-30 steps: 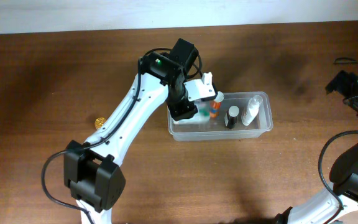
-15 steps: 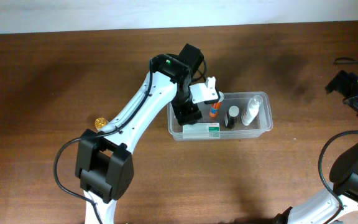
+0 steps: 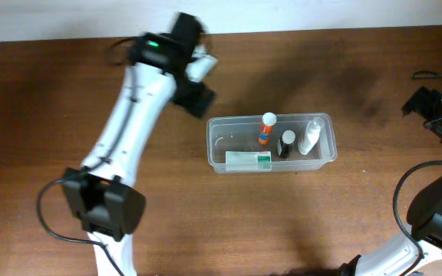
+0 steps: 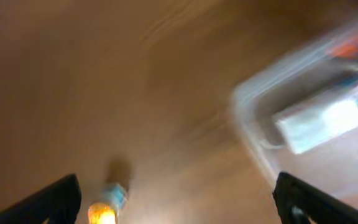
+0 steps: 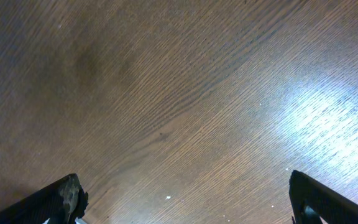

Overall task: Pack container
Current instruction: 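Open the left gripper and move it over the gold-lidded jar, then lower the left gripper and grasp the gold-lidded jar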

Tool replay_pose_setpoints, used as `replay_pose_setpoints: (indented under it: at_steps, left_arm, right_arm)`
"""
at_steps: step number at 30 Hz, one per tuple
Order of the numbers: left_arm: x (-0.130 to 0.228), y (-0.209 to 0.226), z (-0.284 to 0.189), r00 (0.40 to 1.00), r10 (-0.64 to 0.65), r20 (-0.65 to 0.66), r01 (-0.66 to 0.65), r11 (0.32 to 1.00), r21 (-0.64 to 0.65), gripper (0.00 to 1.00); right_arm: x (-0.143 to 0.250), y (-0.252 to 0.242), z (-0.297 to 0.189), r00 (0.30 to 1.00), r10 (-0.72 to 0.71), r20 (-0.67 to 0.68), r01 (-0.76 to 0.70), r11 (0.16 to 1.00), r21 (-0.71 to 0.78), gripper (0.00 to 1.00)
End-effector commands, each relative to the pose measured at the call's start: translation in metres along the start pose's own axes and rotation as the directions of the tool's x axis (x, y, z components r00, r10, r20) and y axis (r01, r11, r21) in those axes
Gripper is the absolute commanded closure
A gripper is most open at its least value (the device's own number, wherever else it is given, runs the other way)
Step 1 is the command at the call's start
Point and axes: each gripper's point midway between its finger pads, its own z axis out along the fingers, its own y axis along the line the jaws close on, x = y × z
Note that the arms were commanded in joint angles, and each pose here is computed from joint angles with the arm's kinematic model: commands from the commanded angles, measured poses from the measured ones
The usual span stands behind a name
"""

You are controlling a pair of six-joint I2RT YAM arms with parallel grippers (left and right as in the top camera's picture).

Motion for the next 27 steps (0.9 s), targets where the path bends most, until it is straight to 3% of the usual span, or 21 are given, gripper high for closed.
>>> replay_pose_setpoints:
  at_steps: [1, 8, 20, 27]
  left_arm:
    - [0.025, 0.055, -0.016, 0.921, -0.39, -0.008, 0.388, 0.917, -0.094, 0.01]
    - [0.077, 0.099, -0.005, 0.823, -0.548, -0.147, 0.528, 0.835, -0.155, 0.01]
    - [0.119, 0.095, 0.08, 0.741, -0.604, -0.294, 0.607, 0.79, -0.091, 0.01]
    - [0.139, 0.097, 0.114, 0.719, -0.623, -0.31, 0.628, 0.772, -0.096, 0.01]
  right_arm:
    - [-0.001, 0.0, -0.002, 1.0, 0.008, 0.008, -0.008, 1.0, -0.001, 0.02]
    - [-0.001, 0.0, -0.002, 1.0, 0.008, 0.008, -0.008, 1.0, -0.001, 0.02]
    - [-0.001, 0.0, -0.002, 1.0, 0.008, 0.008, -0.008, 1.0, -0.001, 0.02]
    - [-0.001, 0.0, -0.002, 1.0, 0.008, 0.008, -0.008, 1.0, -0.001, 0.02]
